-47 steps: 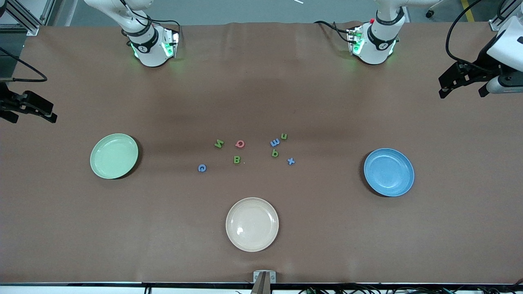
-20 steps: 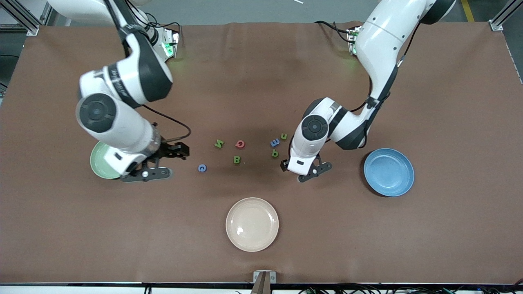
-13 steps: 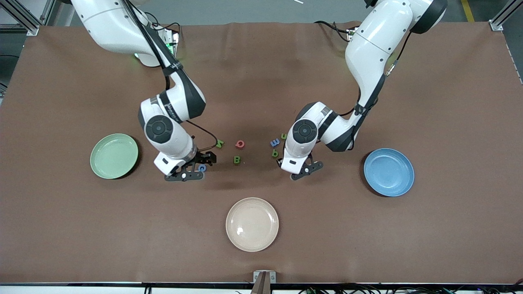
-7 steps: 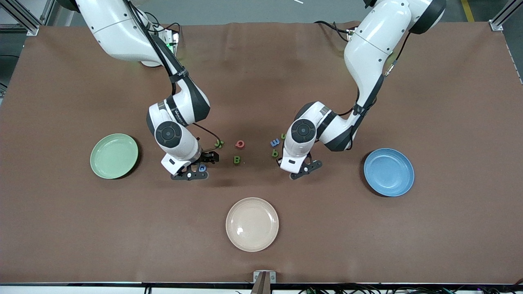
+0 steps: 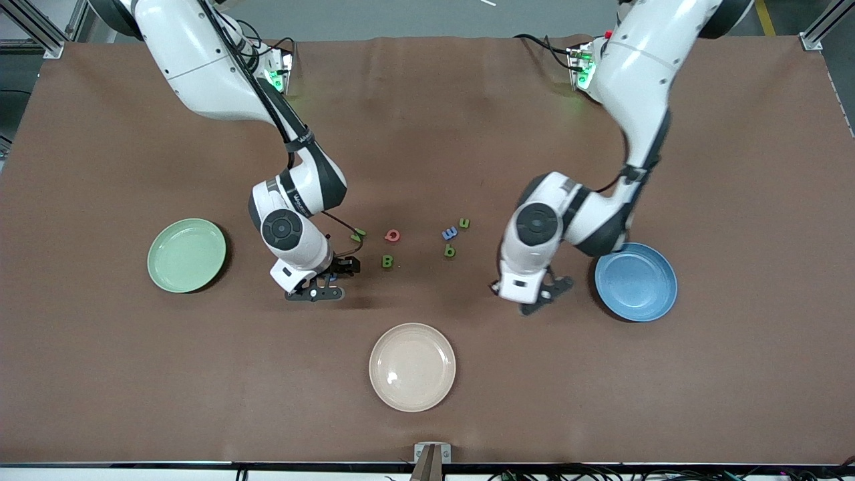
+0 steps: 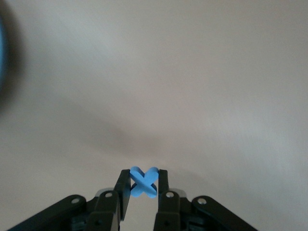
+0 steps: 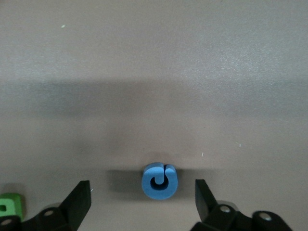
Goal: Sort upper and lower case letters into plates
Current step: 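Grasp the blue x with the left gripper while the right gripper grasps the c, then drop the x into the blue plate while the right gripper carries c to green plate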
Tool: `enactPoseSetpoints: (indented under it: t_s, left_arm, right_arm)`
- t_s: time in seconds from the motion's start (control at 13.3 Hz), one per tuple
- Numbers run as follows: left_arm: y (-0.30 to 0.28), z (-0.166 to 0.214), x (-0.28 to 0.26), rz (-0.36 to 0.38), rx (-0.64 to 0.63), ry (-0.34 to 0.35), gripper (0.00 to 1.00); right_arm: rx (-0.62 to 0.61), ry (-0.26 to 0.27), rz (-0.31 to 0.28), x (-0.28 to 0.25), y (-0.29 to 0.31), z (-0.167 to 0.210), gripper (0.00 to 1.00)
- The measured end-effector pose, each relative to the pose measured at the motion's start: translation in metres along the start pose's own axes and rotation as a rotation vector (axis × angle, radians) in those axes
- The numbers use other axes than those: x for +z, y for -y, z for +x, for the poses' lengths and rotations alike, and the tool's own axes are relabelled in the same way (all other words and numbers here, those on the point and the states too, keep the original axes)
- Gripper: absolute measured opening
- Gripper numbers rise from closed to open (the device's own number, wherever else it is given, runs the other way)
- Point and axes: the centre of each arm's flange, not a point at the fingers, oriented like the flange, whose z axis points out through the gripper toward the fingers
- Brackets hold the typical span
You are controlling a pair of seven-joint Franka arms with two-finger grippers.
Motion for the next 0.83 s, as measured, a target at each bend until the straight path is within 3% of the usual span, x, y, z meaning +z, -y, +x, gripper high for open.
enactPoseSetpoints:
  t_s: [0.23, 0.38, 0.83]
  left_arm:
    - [0.063, 0.083, -0.019, 0.023, -0.025, -0.002, 0.27]
    - [0.100, 0.115, -0.012, 0.064, -0.018, 0.027, 0.27]
    - [0.177, 0.143, 0.052, 0.154, -0.056, 0.131, 0.27]
  right_arm:
    - [0.003, -0.001, -0.002, 0.001, -0.002, 0.001, 0.89]
    - [0.008, -0.001, -0.004, 0.001, -0.005, 0.002, 0.83]
    - [0.014, 0.005, -0.009, 0.006, -0.010, 0.003, 0.68]
